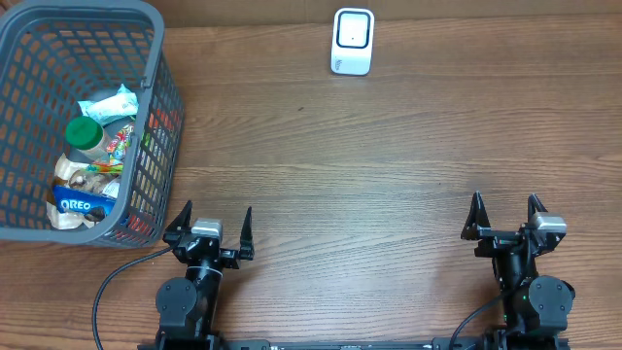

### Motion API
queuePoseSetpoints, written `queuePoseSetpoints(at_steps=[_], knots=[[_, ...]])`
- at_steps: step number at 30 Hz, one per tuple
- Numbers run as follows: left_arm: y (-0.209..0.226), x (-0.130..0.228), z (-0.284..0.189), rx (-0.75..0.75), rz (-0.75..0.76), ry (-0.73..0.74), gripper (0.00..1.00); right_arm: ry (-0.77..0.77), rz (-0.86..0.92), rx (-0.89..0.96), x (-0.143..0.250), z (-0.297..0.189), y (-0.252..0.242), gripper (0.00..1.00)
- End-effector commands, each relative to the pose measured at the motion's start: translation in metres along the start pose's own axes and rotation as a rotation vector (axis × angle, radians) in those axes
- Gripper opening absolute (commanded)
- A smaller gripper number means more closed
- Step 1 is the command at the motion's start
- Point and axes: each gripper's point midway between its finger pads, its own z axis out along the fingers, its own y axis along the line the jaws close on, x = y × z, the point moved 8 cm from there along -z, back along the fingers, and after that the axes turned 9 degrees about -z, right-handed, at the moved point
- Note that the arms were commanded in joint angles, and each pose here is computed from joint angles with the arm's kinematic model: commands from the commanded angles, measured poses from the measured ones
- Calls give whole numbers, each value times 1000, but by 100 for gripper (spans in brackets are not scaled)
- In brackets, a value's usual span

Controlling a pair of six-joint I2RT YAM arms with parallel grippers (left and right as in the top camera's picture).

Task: Scan the item barcode

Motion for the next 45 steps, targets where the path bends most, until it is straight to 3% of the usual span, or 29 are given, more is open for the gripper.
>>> queuePoseSetpoints(at_steps=[1, 33, 36, 41, 45], knots=[[2, 1, 0, -12, 5, 0, 100, -7, -4, -2, 2, 0, 0, 100], [3, 1, 0, -27, 4, -1, 100, -7, -3, -2, 2, 0, 0, 100], [3, -1, 0, -26, -47, -8, 100, -8, -3, -2, 1, 0, 0, 100], [-2, -28, -11, -18, -147, -5, 100, -8, -3, -2, 1, 0, 0, 100], [-7, -75, -34, -24, -152, -21, 100, -7, -3, -2, 2, 0, 0, 100]])
